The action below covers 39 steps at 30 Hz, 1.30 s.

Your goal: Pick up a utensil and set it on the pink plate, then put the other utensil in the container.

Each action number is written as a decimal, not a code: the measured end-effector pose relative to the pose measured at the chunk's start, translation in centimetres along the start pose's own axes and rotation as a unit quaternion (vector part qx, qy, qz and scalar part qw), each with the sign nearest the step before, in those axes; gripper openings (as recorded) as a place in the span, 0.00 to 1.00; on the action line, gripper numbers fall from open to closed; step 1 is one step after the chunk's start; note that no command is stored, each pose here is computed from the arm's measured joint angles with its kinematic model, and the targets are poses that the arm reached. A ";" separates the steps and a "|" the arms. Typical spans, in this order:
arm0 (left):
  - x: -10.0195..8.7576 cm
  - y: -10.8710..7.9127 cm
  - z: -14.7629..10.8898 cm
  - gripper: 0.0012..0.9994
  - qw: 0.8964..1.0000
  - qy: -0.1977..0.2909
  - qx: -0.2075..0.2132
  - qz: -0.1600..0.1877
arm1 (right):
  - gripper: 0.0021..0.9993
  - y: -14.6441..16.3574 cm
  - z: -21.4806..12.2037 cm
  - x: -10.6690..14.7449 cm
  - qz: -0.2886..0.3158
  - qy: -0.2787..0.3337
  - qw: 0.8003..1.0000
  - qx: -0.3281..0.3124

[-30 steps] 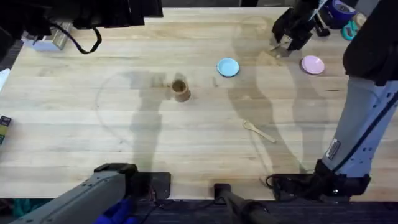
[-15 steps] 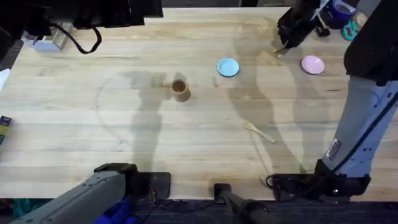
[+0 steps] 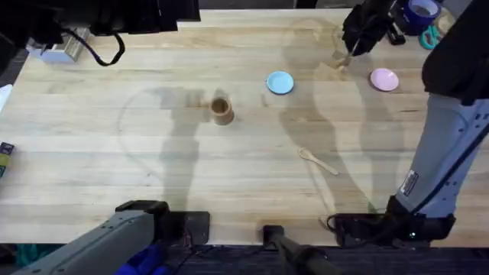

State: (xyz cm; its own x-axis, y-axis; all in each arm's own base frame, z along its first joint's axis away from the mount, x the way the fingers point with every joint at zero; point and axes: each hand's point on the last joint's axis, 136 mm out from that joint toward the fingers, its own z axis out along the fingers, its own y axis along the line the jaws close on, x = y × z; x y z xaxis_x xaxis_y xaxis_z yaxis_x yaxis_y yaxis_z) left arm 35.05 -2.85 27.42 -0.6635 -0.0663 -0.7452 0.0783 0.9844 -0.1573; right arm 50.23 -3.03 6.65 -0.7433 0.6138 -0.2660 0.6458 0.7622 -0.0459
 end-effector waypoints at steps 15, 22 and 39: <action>0.0 0.0 0.0 0.99 1.000 0.000 0.000 0.000 | 0.03 -0.4 -9.6 -1.1 -0.184 -0.016 0.982 -0.045; 0.0 0.0 0.0 0.99 1.000 0.000 0.000 0.000 | 0.03 -0.6 -12.6 -0.2 -0.221 0.001 0.969 -0.111; 0.0 0.0 0.0 0.99 1.000 0.000 0.000 0.000 | 0.03 -9.4 -19.8 0.0 -0.183 -0.041 0.972 -0.143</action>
State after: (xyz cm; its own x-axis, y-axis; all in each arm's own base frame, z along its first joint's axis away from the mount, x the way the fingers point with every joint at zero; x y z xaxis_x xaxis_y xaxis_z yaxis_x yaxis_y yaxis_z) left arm 35.05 -2.85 27.42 -0.6635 -0.0663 -0.7452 0.0783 0.9844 -0.1573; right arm 40.71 -6.06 26.14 -0.8901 0.2813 -0.3586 0.2571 0.9596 0.1147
